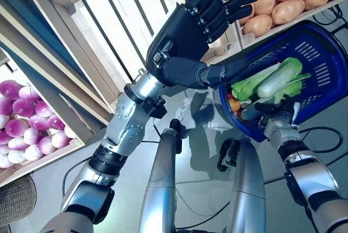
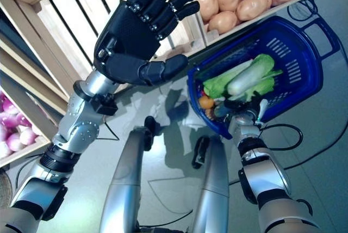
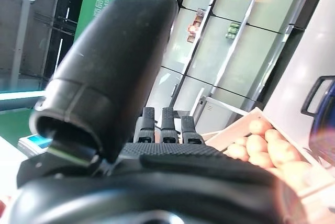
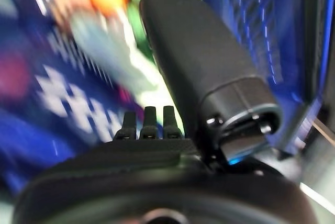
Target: Put vegetables into the basket
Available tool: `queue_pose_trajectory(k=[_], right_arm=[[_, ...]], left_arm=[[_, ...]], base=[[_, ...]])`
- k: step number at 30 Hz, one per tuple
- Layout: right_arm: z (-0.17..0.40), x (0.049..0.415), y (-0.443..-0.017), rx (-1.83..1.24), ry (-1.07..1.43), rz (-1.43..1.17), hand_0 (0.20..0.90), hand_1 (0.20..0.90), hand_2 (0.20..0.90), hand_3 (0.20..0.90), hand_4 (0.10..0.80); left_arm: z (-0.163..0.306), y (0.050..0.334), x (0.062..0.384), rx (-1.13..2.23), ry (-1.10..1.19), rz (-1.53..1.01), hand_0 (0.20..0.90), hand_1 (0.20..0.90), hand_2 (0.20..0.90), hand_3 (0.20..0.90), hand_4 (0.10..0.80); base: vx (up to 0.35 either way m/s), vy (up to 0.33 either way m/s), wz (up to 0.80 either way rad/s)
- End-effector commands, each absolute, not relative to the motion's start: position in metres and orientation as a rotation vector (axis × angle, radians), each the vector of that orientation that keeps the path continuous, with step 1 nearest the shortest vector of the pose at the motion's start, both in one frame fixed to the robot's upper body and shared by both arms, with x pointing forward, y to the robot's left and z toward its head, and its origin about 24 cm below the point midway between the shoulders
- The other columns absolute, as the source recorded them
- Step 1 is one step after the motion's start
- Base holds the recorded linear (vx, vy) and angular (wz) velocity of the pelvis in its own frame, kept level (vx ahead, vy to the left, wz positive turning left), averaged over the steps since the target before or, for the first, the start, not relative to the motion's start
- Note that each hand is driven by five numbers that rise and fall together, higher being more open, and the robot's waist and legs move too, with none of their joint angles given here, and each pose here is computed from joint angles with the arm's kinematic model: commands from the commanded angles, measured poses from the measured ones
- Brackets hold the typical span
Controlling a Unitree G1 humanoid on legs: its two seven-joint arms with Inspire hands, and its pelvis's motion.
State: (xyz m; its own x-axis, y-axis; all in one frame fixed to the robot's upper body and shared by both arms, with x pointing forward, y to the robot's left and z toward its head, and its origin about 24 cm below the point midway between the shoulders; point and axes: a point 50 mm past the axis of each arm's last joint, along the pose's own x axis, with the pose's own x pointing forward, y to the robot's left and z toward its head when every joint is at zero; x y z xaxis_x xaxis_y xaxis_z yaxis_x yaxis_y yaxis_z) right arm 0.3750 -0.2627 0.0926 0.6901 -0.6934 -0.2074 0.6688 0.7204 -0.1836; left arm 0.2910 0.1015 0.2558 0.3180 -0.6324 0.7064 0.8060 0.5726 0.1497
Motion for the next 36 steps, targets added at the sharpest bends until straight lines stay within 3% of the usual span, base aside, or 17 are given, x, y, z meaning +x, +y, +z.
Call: queue_pose_trajectory(k=[1, 8, 14, 19, 26, 36], right_arm=[[0.153, 0.388, -0.27, -0.143, 0.054, -0.876, 0.9, 0.9, 0.9, 0.9, 0.8], [0.144, 0.387, -0.249, -0.061, -0.062, -0.733, 0.9, 0.9, 0.9, 0.9, 0.8], [0.057, 0.341, -0.234, -0.025, 0.078, -0.543, 0.9, 0.9, 0.9, 0.9, 0.8], [0.017, 0.307, -0.234, -0.131, 0.165, -0.418, 0.9, 0.9, 0.9, 0.9, 0.8], [-0.059, 0.229, -0.234, -0.253, 0.506, -0.157, 0.9, 0.9, 0.9, 0.9, 0.8], [-0.128, 0.152, -0.239, -0.305, 0.98, 0.005, 0.9, 0.9, 0.9, 0.9, 0.8]], left_arm=[[0.304, 0.093, 0.261, -0.287, -1.153, -1.022, 0.9, 0.9, 0.9, 0.9, 0.8], [0.283, 0.106, 0.274, -0.328, -1.039, -0.997, 0.9, 0.9, 0.9, 0.9, 0.8], [0.217, 0.119, 0.288, -0.362, -0.689, -0.922, 0.9, 0.9, 0.9, 0.9, 0.8], [0.166, 0.119, 0.293, -0.412, -0.465, -0.843, 0.9, 0.9, 0.9, 0.9, 0.8], [0.073, 0.147, 0.28, -0.31, -0.101, -0.644, 0.9, 0.9, 0.9, 0.9, 0.8], [-0.007, 0.163, 0.265, 0.037, 0.252, -0.615, 0.9, 0.9, 0.9, 0.9, 0.8]], base=[[-0.117, -0.012, -0.01], [-0.045, -0.009, -0.03], [0.187, -0.01, -0.05], [0.109, 0.015, -0.07], [0.139, 0.008, -0.13], [0.075, -0.02, 0.03]])
